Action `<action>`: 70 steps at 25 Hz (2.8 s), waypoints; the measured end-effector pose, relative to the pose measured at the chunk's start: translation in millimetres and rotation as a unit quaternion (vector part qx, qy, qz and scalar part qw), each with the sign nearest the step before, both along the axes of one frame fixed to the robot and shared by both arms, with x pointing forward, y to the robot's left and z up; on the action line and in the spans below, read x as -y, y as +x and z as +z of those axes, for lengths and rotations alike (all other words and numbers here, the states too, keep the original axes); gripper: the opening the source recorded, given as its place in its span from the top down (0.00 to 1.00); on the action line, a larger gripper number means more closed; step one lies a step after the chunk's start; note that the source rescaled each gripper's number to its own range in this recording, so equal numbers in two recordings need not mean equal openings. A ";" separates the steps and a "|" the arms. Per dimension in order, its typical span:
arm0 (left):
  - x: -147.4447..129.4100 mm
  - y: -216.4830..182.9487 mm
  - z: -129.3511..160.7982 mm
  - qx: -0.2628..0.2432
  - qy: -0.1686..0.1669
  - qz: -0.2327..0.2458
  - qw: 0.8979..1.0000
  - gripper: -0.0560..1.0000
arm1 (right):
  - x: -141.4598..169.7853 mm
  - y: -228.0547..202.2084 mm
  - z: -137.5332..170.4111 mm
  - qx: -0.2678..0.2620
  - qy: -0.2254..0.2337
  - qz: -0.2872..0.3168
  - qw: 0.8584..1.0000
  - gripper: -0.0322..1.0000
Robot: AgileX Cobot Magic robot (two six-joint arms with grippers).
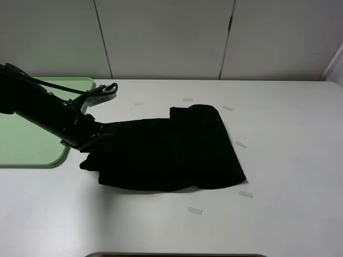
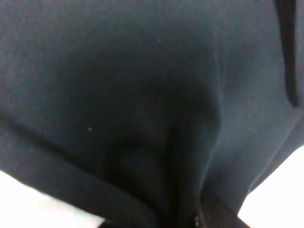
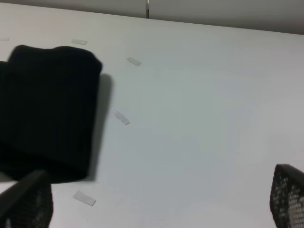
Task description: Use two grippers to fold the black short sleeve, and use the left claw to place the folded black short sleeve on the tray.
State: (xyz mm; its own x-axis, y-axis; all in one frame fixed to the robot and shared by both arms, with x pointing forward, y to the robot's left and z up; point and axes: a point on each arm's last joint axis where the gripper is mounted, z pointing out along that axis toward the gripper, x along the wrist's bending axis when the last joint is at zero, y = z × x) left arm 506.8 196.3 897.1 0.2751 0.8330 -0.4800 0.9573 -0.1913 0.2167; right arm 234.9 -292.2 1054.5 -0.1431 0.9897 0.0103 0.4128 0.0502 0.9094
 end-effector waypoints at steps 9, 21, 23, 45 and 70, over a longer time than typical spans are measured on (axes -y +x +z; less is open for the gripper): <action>-27.6 -15.0 41.4 0.002 0.061 -0.009 0.998 0.85 | 0.0 0.0 0.0 0.000 0.000 0.000 1.000 0.00; 5.6 -9.3 50.0 0.058 -0.009 0.021 0.998 0.85 | 0.0 0.0 0.0 0.000 0.000 0.000 1.000 0.00; 17.1 -10.5 52.4 0.071 -0.030 0.014 0.997 0.85 | 0.0 0.0 0.0 0.000 0.000 0.000 1.000 0.00; 89.7 -26.7 61.5 0.198 -0.049 0.007 0.979 0.85 | 0.0 0.0 0.0 0.000 0.000 0.000 1.000 0.00; 140.5 8.7 10.1 0.080 -0.093 0.109 0.986 0.85 | 0.0 0.0 0.0 0.000 0.000 0.000 1.000 0.00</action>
State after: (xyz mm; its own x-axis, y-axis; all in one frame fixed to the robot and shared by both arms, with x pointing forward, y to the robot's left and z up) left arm 515.5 55.7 907.2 0.1828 0.7819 -0.5960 0.9222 0.0738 0.3796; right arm 234.9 -292.2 1054.5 -0.1431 0.9897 0.0103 0.4128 0.0502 0.9094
